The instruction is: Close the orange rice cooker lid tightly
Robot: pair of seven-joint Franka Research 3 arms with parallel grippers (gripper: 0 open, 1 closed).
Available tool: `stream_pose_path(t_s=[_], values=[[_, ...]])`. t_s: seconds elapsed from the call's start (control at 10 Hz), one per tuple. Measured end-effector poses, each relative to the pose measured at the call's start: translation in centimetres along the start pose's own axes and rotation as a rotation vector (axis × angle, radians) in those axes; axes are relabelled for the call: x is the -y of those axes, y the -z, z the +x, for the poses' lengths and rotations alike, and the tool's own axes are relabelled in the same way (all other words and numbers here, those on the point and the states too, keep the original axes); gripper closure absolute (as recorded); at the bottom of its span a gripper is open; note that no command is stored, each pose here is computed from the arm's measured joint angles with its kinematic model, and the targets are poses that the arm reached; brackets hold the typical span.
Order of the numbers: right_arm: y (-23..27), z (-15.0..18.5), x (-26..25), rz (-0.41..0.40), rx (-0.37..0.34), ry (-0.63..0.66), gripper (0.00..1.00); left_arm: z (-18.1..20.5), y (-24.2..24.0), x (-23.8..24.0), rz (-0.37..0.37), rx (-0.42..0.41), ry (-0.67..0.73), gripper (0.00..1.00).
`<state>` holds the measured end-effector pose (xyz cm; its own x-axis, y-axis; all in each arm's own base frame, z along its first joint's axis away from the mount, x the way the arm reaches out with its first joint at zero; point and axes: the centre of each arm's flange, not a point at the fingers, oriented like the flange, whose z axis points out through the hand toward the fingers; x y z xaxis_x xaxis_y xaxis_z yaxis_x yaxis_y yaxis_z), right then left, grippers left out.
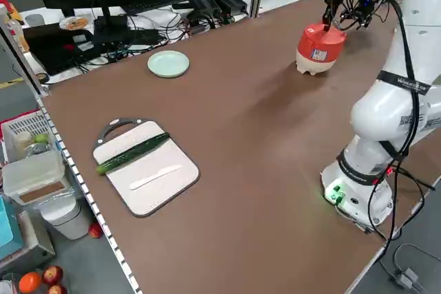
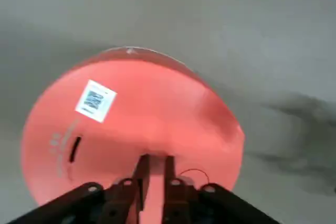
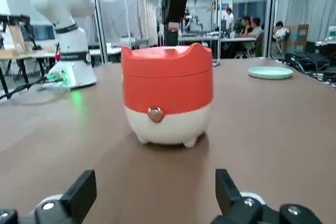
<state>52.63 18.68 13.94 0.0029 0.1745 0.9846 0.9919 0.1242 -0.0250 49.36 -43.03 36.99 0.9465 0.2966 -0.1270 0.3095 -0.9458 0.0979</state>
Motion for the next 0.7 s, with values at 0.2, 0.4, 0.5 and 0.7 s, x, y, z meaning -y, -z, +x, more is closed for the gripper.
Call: stream_pose_path(t_s=[0.2,0.4,0.5,0.7], values=[[-4.2,-0.9,0.8,-0.023,-0.054,-0.029,0.01,1.3,6.2,-0.5,0.031,0.018,0.012,0.44],[-6.1,-1.3,1.4,-0.042,-0.057,-0.052,0.11,3.7,11.5,0.6,-0.004,-0.026,0.046,0.16],[-6.5,-1.4,1.6,-0.052,-0.063,-0.060,0.14,5.3,13.6,2.2,-0.018,-0.048,0.064,0.03],[-7.5,-1.8,2.4,-0.078,-0.084,-0.086,0.30,8.7,18.5,6.9,-0.042,-0.103,0.059,0.00]])
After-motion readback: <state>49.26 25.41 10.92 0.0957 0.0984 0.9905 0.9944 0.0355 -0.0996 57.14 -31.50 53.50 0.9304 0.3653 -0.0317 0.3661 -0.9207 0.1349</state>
